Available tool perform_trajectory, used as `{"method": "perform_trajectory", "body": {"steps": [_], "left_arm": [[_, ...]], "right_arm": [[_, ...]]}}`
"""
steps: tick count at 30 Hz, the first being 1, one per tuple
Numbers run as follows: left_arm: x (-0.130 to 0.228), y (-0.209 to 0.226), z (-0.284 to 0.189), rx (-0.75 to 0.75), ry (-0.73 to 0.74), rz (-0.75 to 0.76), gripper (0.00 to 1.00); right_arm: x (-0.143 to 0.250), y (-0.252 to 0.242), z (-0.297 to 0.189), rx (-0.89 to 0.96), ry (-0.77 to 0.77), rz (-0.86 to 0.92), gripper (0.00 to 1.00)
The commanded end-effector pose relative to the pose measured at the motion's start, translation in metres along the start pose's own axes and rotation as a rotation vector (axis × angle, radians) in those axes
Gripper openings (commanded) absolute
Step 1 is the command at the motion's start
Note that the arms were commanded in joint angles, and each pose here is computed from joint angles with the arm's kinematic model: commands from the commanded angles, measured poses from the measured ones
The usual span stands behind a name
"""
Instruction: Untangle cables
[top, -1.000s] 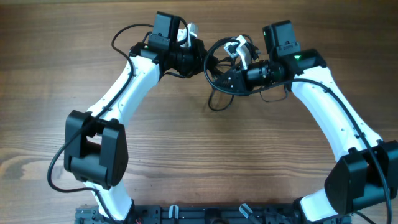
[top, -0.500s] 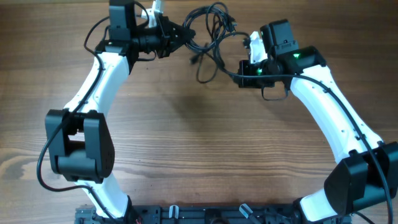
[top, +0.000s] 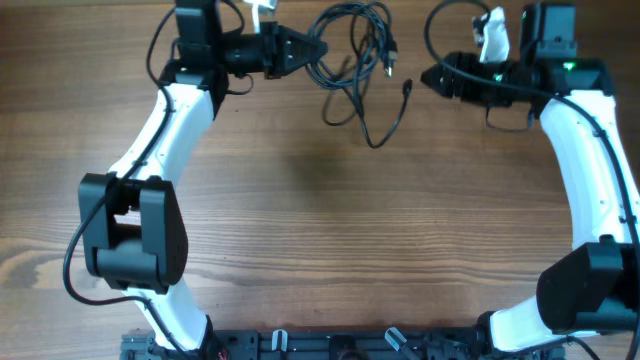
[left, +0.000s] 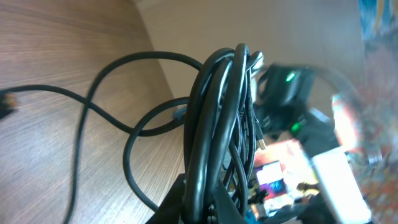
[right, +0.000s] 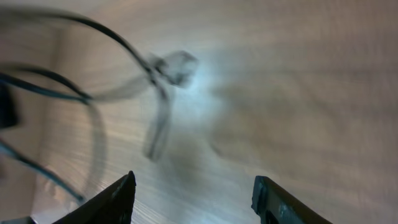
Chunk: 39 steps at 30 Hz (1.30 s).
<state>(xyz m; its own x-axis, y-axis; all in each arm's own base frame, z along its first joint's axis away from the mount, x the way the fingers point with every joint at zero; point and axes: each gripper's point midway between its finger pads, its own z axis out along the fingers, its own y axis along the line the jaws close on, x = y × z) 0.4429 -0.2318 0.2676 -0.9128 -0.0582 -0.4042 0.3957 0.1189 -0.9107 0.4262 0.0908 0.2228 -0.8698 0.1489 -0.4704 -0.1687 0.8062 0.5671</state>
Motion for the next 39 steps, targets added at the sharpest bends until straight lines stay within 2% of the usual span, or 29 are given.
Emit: {"method": "perform_trajectory", "body": {"steps": [1, 3, 6, 8, 10, 13, 15, 17, 20, 24, 30, 35, 39], "left_arm": [[0.007, -0.027, 0.016, 0.046, 0.045, 0.159, 0.04], [0.008, -0.018, 0.027, -0.014, 0.021, 0.126, 0.04], [0.015, 0.023, 0.033, -0.313, -0.053, 0.077, 0.04], [0.031, 0.042, 0.026, -0.574, -0.057, 0.109, 0.04], [0.044, 0.033, 0.025, -0.653, -0.023, 0.181, 0.04], [0.046, 0.011, 0.023, -0.673, -0.037, 0.223, 0.04], [0.045, 0.012, 0.021, -0.682, -0.069, 0.16, 0.04], [0.044, 0.012, 0.021, -0.678, -0.096, 0.086, 0.04], [0.043, 0.014, 0.019, -0.689, -0.132, 0.007, 0.04], [0.045, 0.013, 0.022, -0.678, -0.152, -0.069, 0.04], [0.056, 0.006, 0.037, -0.652, -0.14, -0.126, 0.04], [0.066, -0.01, 0.052, -0.559, -0.09, -0.175, 0.04], [0.063, -0.021, 0.051, -0.512, -0.087, -0.16, 0.04]], "right_arm": [[-0.024, 0.031, -0.018, -0.096, -0.06, -0.11, 0.63], [-0.032, 0.039, -0.024, -0.118, -0.084, -0.13, 0.64], [-0.03, 0.046, -0.026, -0.152, -0.08, -0.136, 0.64], [-0.028, 0.046, -0.026, -0.153, -0.072, -0.129, 0.64], [-0.023, 0.048, -0.025, -0.161, -0.054, -0.122, 0.64], [-0.002, 0.065, -0.014, -0.183, 0.028, -0.083, 0.63], [0.006, 0.063, -0.002, -0.091, 0.059, 0.058, 0.59], [0.011, 0.068, 0.008, -0.065, 0.067, 0.101, 0.56], [0.013, 0.081, 0.02, -0.092, 0.064, 0.117, 0.52], [0.012, 0.075, 0.032, -0.073, 0.068, 0.149, 0.41], [0.027, 0.08, 0.071, -0.077, 0.139, 0.139, 0.39], [0.024, 0.049, 0.099, 0.025, 0.122, 0.161, 0.35], [0.019, 0.043, 0.11, 0.028, 0.108, 0.152, 0.32]]}}
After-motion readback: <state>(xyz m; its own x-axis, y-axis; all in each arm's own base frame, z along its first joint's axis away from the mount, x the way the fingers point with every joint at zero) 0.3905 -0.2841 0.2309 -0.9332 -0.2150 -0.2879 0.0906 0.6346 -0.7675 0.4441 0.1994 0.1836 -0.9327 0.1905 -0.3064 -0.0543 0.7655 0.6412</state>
